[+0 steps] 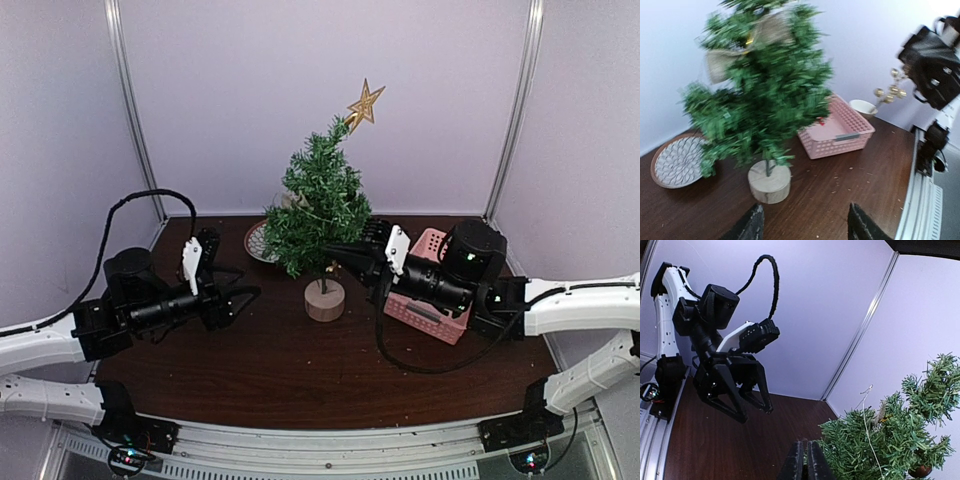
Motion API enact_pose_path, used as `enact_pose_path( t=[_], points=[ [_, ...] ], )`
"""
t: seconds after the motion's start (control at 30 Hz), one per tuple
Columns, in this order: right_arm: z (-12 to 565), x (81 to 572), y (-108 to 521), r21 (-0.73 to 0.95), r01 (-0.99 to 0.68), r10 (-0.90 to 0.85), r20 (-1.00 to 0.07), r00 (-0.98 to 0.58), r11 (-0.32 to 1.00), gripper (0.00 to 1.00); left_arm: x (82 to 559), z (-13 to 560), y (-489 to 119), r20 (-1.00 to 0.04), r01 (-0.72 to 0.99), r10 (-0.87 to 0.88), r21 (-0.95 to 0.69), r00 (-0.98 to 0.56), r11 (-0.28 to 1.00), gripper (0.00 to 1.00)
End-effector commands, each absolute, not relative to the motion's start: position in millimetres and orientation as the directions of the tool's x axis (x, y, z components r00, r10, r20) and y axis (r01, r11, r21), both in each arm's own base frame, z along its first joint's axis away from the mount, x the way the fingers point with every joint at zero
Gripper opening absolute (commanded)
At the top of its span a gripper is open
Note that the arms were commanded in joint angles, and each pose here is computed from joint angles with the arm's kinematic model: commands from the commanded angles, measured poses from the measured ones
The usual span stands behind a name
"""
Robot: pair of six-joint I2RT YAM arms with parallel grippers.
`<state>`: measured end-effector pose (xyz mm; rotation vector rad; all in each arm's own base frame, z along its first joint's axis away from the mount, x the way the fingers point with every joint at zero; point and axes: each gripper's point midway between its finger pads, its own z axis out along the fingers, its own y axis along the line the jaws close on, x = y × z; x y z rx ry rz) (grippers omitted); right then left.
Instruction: Decorate the small christmas tree
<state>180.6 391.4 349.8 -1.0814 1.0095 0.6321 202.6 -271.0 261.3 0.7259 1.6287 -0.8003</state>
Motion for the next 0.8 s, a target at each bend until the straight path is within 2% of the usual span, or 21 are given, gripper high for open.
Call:
enact_pose_path(
  t=[0.0, 0.13, 0.3, 0.57, 0.77],
  points=[
    [382, 159, 392, -0.346, -0.891, 0.059, -0.924, 0.378, 0.294, 0.07, 154, 313, -301, -0.996, 0.939, 0.057, 0.088, 0.073, 0.331, 0.57],
    [386, 145, 394, -0.307, -0.926, 0.071, -0.942, 0.329, 0.220, 0.08, 133, 331, -320, -0.995, 0.974, 0.033, 0.098, 0.093, 0.206, 0.55],
    [384, 131, 401, -0.293, -0.947, 0.051, -0.952, 0.302, 0.130, 0.08, 119, 339, -346, -0.994, 0.987, 0.055, 0.103, 0.097, 0.121, 0.53],
    [379, 117, 403, -0.278, -0.959, 0.028, -0.960, 0.280, 0.052, 0.08, 115, 351, -355, -0.997, 0.993, 0.019, 0.081, 0.080, 0.081, 0.44],
    [375, 111, 407, -0.284, -0.959, 0.007, -0.959, 0.284, 0.023, 0.08, 117, 351, -362, -0.997, 0.995, 0.033, 0.072, 0.069, 0.076, 0.41]
  ],
)
